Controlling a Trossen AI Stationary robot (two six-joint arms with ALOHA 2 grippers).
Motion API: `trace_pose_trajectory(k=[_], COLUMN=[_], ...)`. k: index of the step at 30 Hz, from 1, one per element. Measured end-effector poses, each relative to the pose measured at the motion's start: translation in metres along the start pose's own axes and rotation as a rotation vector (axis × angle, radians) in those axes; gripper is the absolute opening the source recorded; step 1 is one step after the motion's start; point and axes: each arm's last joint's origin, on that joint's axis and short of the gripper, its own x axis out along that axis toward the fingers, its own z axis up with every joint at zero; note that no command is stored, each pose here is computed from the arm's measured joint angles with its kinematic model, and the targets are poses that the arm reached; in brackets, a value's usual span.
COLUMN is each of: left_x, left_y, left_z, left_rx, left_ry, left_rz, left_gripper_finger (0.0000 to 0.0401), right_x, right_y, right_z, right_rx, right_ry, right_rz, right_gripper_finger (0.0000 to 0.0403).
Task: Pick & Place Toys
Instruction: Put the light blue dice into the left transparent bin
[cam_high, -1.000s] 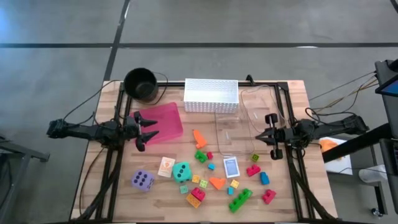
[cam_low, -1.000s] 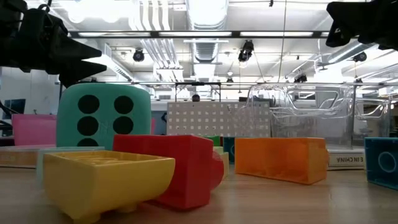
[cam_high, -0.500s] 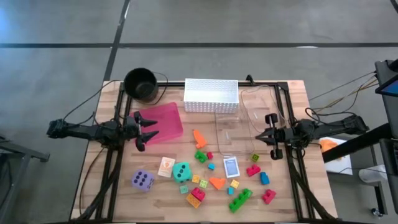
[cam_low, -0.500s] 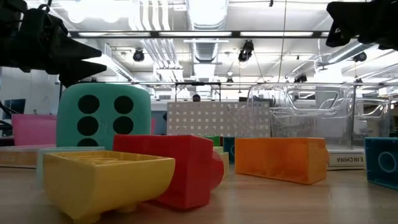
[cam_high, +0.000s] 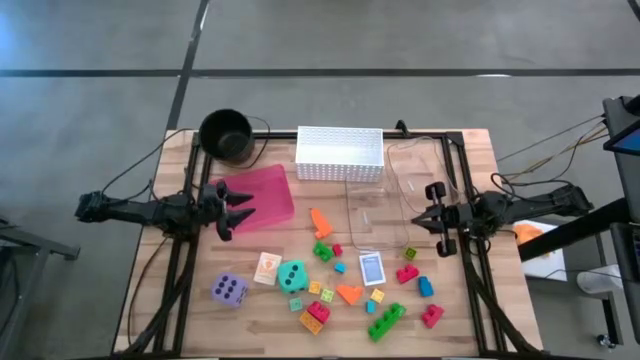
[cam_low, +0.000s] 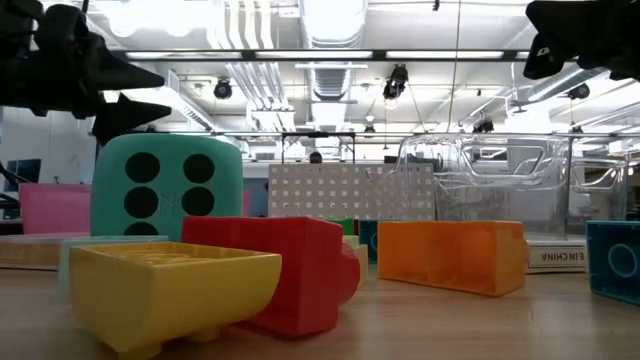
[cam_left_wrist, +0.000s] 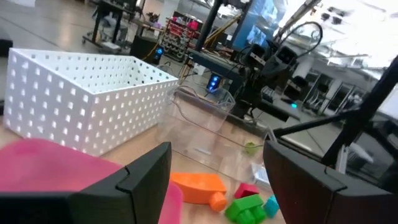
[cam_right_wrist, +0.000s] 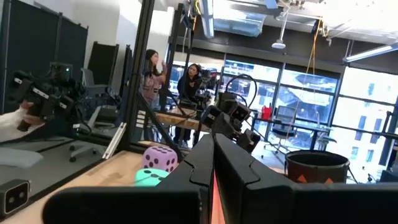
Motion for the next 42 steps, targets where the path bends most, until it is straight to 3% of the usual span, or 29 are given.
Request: trace_pose_trajectory(k=[3, 8, 14, 17, 20, 24, 27, 29, 36, 42], left_x=[0.0, 0.0, 0.0, 0.0, -0.001, -0.002, -0.005, -0.008, -0.011, -0.011], left_y=[0.001, 0.003, 0.005, 0.006, 0.003, -0.005, -0.013, -0.016, -0.017, -0.017], left_z=[0.0, 0.001, 0.002, 0.004, 0.008, 0.019, 0.03, 0.037, 0.043, 0.043], left_rx=[0.007, -0.088, -0.075, -0.064, -0.072, -0.09, 0.007, 0.071, 0.196, 0.192], left_ry=[-0.006, -0.043, -0.075, -0.103, -0.138, -0.2, -0.281, -0.358, -0.449, -0.448], left_rz=[0.032, 0.098, 0.165, 0.196, 0.162, -0.004, -0.176, -0.228, -0.222, -0.223], left_gripper_finger=[0.0259, 0.0259, 0.0259, 0.0259, 0.0259, 0.0259, 0.0259, 0.0259, 0.0259, 0.0259], right_x=[0.0, 0.0, -0.001, -0.002, -0.002, -0.002, -0.002, -0.002, -0.002, -0.001], right_y=[0.0, -0.001, -0.009, -0.009, -0.01, -0.01, -0.011, -0.011, -0.011, -0.012], right_z=[0.001, 0.003, 0.01, 0.011, 0.013, 0.013, 0.013, 0.014, 0.015, 0.021], right_rx=[0.0, 0.017, 0.021, 0.048, 0.074, 0.048, 0.041, 0.06, 0.133, 0.027], right_ry=[-0.012, -0.03, -0.079, -0.096, -0.12, -0.114, -0.11, -0.12, -0.144, -0.144], right_rz=[-0.002, -0.009, -0.251, -0.275, -0.277, -0.286, -0.314, -0.313, -0.308, -0.32], right_gripper_finger=[0.0012, 0.0012, 0.0012, 0.0012, 0.0012, 0.0012, 0.0012, 0.0013, 0.0013, 0.0013])
